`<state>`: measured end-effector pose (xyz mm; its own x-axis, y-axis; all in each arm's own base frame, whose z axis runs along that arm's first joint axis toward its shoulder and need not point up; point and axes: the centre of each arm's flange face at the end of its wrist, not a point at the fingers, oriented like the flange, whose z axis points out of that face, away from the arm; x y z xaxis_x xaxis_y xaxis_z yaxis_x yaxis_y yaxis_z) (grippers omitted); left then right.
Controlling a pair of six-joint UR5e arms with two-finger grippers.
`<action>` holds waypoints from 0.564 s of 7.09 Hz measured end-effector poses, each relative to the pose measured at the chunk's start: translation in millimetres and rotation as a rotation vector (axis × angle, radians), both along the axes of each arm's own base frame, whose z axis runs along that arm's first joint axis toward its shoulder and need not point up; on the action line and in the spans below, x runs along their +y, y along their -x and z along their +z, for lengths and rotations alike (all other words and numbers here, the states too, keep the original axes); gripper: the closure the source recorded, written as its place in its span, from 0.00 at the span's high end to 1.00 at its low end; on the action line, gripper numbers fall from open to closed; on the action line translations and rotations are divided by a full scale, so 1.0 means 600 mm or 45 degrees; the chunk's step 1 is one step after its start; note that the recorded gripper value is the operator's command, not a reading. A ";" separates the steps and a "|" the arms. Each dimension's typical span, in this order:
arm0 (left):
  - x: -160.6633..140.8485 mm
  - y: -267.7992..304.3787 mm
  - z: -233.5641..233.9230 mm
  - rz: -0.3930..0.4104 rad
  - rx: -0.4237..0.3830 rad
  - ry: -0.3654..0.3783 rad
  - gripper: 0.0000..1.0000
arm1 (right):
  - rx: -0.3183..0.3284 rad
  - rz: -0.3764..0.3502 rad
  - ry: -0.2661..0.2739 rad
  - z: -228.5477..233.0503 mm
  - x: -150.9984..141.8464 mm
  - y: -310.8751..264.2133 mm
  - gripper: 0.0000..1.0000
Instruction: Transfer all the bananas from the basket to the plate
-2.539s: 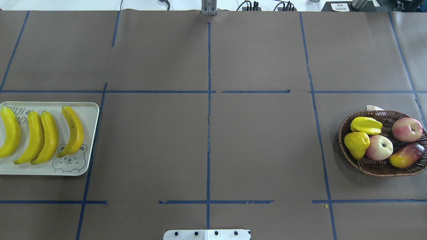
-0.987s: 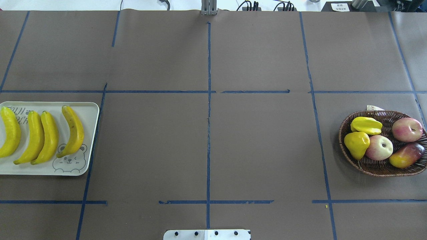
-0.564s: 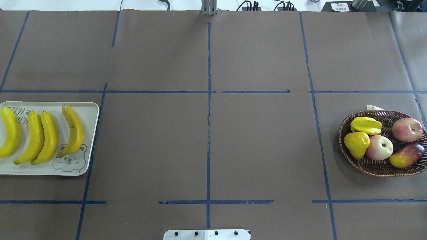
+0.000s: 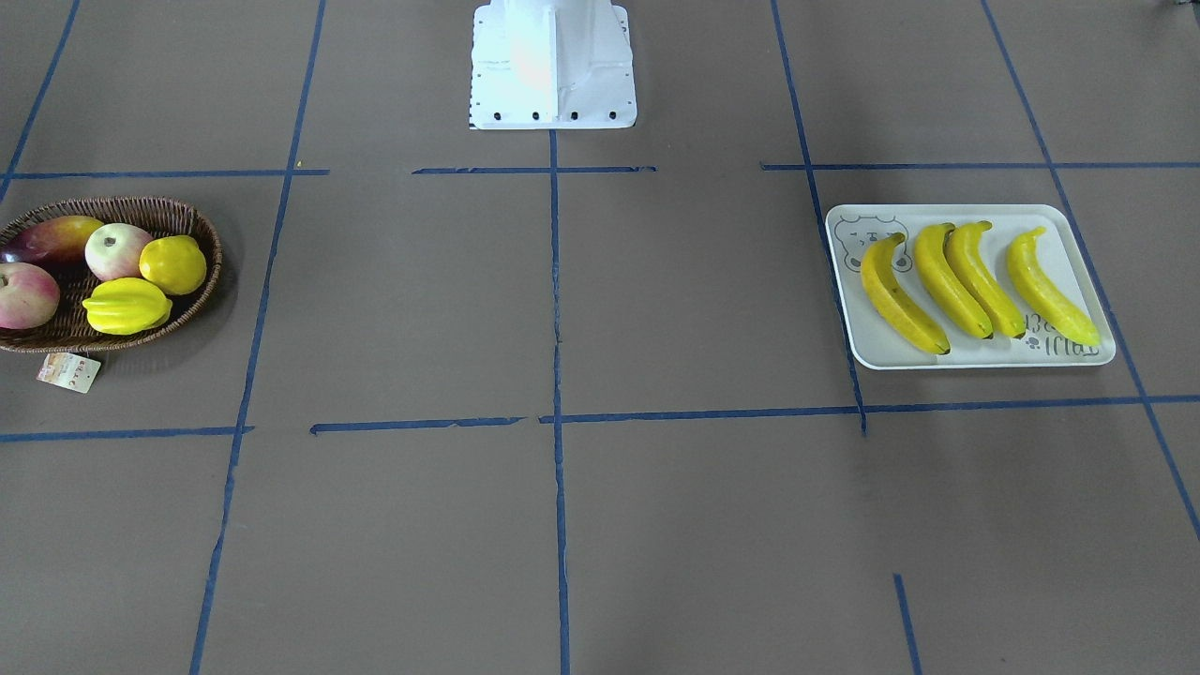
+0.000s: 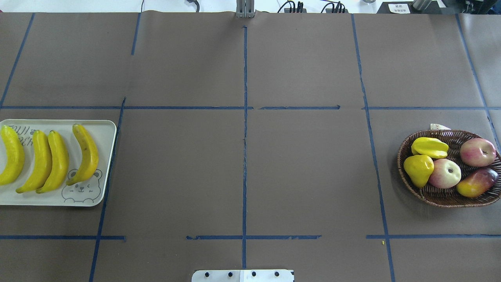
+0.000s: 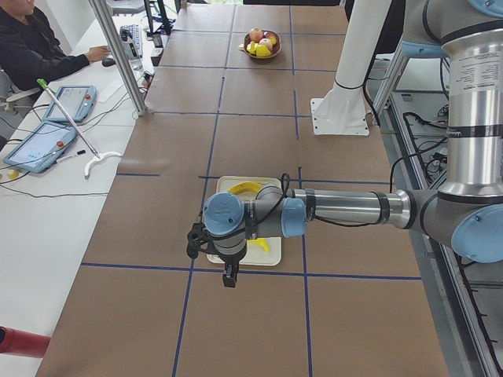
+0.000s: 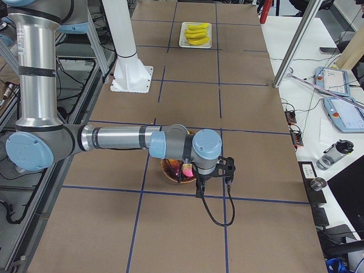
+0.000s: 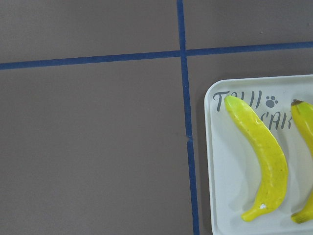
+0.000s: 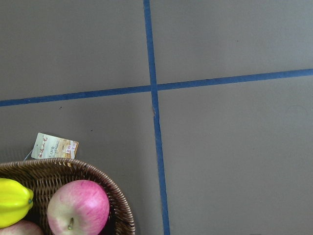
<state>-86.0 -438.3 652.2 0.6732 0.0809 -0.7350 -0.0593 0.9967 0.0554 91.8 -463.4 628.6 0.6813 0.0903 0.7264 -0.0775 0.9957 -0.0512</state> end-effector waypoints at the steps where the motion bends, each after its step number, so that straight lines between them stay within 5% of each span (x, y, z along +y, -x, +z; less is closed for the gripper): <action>1: 0.000 0.000 0.001 0.000 0.000 0.001 1.00 | 0.001 -0.009 -0.001 0.000 0.000 0.004 1.00; 4: 0.000 0.000 0.001 0.000 0.000 0.002 1.00 | 0.008 -0.028 -0.003 0.005 0.001 0.010 1.00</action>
<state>-85.7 -438.3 652.8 0.6731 0.0803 -0.7352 -0.0597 0.9967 0.0542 85.8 -462.9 631.9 0.6875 0.0736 0.7224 -0.0557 0.9973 -0.0486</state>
